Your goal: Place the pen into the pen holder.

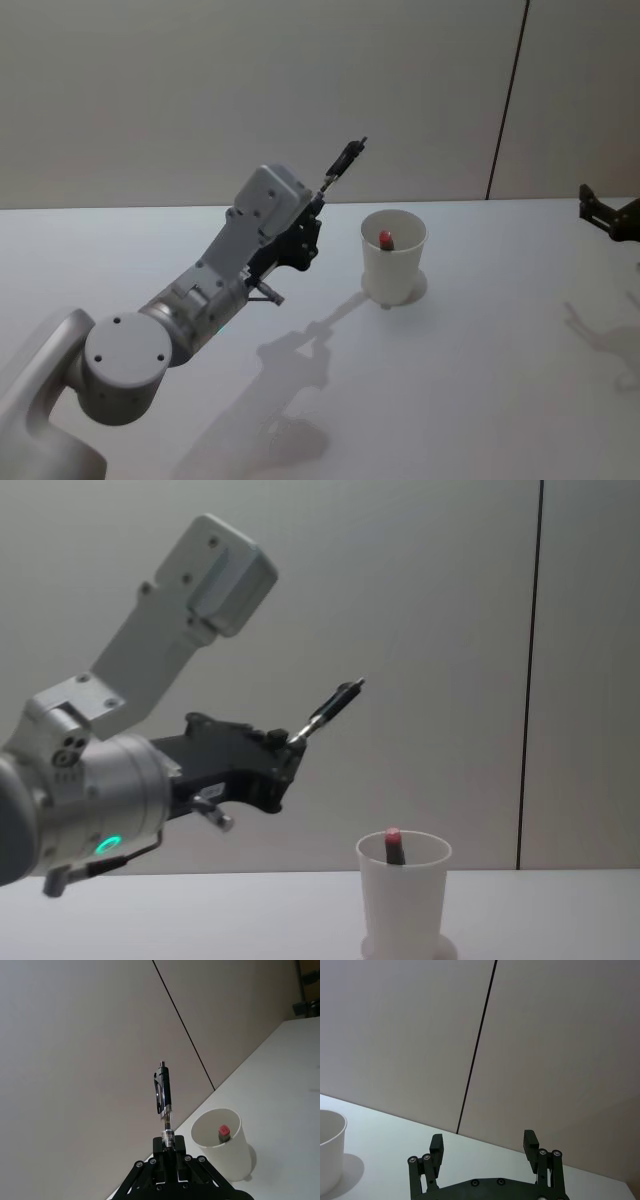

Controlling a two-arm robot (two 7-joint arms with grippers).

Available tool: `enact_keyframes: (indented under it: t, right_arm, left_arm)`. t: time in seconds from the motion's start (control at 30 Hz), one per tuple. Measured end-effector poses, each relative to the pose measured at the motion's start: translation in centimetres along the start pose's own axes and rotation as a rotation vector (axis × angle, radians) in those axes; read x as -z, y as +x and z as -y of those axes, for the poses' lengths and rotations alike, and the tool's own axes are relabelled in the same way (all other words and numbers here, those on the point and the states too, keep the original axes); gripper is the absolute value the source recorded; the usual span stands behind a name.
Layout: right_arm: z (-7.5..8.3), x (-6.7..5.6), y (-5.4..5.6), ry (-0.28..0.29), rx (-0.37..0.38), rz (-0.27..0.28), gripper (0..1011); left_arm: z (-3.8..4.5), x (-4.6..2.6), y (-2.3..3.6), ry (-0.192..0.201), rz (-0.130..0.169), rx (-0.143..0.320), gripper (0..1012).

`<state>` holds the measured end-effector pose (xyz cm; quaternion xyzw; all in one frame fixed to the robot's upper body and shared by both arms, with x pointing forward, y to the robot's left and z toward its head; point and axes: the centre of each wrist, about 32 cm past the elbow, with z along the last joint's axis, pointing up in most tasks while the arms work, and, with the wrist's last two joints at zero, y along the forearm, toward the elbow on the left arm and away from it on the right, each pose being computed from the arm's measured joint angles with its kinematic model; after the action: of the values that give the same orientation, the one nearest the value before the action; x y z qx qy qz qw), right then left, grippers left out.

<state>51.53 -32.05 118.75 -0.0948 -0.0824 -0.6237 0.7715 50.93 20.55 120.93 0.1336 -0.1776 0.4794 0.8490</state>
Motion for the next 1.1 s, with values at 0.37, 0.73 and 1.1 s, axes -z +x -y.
enact_keyframes:
  t: [0.37, 0.73, 1.1]
  right_arm:
    - [0.0, 0.0, 0.0, 0.0, 0.0, 0.0, 1001]
    - [0.0, 0.0, 0.0, 0.0, 0.0, 0.0, 1001]
    - [0.0, 0.0, 0.0, 0.0, 0.0, 0.0, 1001]
  left_arm:
    - [1.74, -0.71, -0.19, -0.043, 0.01, 0.032, 140]
    - [3.25, -1.19, -0.51, -0.083, 0.0, 0.064, 140]
    - [4.36, -1.67, -1.02, -0.126, -0.016, 0.099, 140]
